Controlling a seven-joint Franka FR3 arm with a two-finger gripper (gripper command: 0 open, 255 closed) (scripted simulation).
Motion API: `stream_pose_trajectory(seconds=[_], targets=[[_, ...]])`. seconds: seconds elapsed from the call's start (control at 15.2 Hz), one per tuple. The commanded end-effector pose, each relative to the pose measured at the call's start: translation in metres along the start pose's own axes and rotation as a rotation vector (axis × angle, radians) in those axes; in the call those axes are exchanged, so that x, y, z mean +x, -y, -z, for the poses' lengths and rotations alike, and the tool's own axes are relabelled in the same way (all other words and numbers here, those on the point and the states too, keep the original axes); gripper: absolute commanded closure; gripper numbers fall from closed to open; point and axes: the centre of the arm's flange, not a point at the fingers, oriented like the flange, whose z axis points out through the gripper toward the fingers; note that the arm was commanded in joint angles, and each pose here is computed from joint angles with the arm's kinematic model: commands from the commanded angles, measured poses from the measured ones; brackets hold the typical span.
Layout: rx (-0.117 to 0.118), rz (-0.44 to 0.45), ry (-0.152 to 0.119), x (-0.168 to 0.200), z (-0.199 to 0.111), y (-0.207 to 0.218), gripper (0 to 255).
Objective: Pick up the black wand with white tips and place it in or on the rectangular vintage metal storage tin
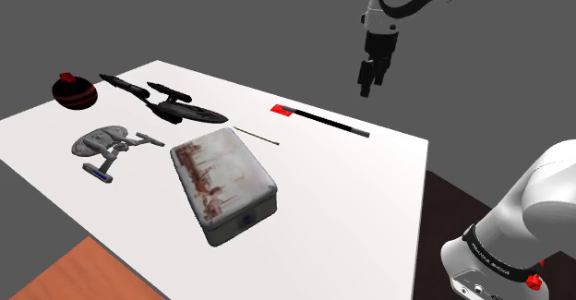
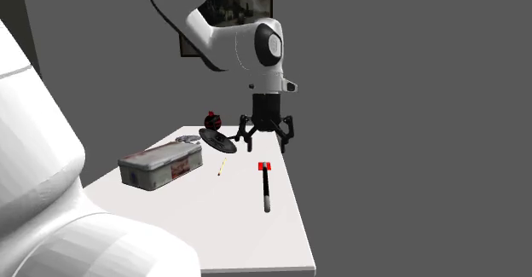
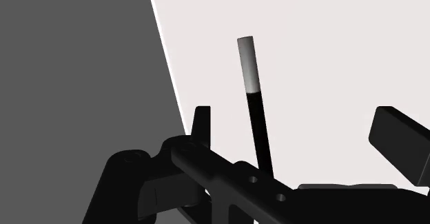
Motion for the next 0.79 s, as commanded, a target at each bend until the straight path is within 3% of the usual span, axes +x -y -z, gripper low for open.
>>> stream_pose_trajectory(seconds=[0.0,0.73], targets=[[0.006,0.031,-0.005,0.021,-0.014,0.001,0],[0.041,0.194,-0.023,0.137,-0.096,0.014,0]])
